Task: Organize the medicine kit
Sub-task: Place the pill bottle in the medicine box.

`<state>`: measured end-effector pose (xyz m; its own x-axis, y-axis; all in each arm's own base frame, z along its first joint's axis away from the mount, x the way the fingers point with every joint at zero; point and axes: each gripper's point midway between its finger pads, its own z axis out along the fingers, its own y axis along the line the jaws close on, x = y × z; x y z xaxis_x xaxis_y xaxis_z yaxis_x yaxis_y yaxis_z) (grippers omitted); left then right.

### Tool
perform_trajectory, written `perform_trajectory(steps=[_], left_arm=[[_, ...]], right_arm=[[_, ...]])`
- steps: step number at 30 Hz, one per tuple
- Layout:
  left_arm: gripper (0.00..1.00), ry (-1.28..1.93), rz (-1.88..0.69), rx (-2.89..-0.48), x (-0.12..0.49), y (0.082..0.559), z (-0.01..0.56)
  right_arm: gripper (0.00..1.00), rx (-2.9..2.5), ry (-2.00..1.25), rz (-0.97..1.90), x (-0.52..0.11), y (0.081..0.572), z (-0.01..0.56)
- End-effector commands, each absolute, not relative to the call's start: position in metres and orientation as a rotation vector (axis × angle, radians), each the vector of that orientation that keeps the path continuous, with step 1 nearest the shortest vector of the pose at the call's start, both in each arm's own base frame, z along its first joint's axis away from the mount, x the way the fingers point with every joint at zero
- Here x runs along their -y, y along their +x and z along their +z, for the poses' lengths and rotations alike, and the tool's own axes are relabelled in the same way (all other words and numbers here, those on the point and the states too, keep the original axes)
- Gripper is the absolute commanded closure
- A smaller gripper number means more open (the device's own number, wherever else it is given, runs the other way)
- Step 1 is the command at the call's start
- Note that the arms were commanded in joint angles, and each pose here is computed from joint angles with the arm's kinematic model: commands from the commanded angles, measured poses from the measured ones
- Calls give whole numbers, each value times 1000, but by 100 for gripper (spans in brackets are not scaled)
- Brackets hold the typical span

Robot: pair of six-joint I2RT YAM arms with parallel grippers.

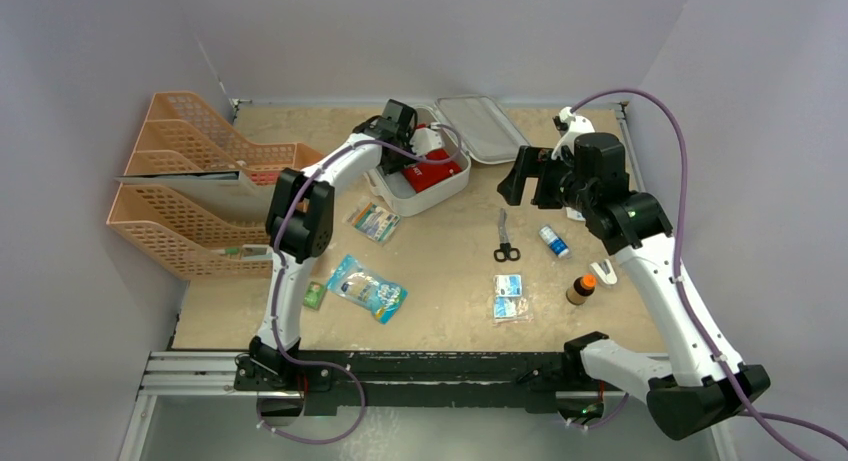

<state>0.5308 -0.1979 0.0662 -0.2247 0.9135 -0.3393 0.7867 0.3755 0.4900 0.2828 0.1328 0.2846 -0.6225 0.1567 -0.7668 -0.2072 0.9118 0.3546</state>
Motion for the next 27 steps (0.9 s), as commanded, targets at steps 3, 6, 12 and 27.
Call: perform_trajectory(steps=[3, 6, 12, 27], left_arm=[[51, 1346, 227, -2037, 212, 540, 99], [47, 1272, 133, -2027, 231, 531, 129], [42, 1106, -61, -2029, 253, 500, 191], [21, 792, -626, -2088, 257, 361, 279]], right_arm=[[1, -2146, -11, 516, -131, 287, 293], [1, -2178, 36, 490, -126, 287, 285], [1, -2257, 97, 391, -111, 281, 261], [1, -2486, 347, 38, -66, 266, 177]])
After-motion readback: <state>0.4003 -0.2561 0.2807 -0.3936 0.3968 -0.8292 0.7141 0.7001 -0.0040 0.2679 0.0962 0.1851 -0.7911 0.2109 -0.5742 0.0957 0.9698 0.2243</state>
